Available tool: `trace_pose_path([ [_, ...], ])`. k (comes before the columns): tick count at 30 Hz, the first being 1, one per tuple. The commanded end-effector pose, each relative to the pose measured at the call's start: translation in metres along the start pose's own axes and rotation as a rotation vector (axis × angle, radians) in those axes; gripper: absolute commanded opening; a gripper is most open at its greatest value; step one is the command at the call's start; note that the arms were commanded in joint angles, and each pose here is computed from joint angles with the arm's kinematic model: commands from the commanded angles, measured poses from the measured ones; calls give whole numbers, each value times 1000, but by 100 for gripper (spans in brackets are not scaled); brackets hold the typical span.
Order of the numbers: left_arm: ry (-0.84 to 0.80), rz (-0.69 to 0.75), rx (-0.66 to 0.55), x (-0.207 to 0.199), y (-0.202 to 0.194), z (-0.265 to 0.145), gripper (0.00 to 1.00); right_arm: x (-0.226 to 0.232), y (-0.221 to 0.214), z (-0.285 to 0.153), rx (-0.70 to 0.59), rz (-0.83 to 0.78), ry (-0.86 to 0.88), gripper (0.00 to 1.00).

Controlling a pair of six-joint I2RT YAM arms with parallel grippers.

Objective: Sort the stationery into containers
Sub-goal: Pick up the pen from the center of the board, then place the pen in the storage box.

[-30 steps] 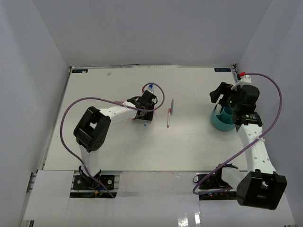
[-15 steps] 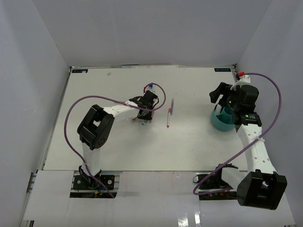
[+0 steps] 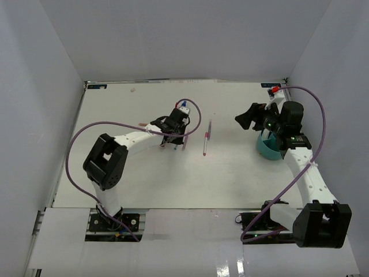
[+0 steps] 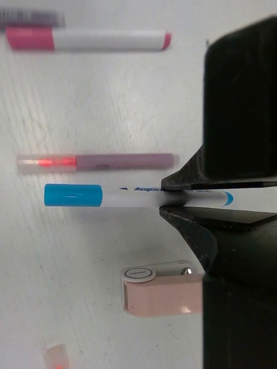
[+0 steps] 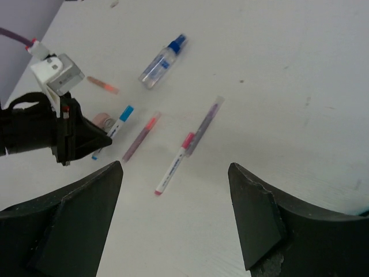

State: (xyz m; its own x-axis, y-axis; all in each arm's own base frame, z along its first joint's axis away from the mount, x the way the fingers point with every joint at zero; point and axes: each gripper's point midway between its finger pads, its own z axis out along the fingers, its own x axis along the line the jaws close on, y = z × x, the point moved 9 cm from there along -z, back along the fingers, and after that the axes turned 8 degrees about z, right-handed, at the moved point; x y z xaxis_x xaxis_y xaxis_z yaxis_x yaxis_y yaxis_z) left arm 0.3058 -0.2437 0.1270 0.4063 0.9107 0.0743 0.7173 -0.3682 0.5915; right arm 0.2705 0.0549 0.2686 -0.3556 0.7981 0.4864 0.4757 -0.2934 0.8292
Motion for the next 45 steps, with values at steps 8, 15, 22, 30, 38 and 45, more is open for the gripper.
trace_pose_path([
  [8, -369, 232, -485, -31, 29, -111, 22, 73, -16, 38, 153, 53, 349, 80],
  [15, -445, 298, -593, -40, 29, -135, 23, 98, -27, 59, 201, 106, 428, 78],
  [22, -480, 314, -643, -46, 28, -144, 25, 112, -34, 71, 232, 132, 469, 73],
  [30, -468, 306, -676, -46, 32, -145, 26, 115, -41, 75, 267, 142, 501, 55],
  [38, -452, 277, -654, -48, 33, -135, 32, 115, -43, 70, 269, 126, 497, 16],
  [45, -430, 238, -603, -48, 29, -128, 79, 93, -36, 65, 196, 48, 270, 8],
])
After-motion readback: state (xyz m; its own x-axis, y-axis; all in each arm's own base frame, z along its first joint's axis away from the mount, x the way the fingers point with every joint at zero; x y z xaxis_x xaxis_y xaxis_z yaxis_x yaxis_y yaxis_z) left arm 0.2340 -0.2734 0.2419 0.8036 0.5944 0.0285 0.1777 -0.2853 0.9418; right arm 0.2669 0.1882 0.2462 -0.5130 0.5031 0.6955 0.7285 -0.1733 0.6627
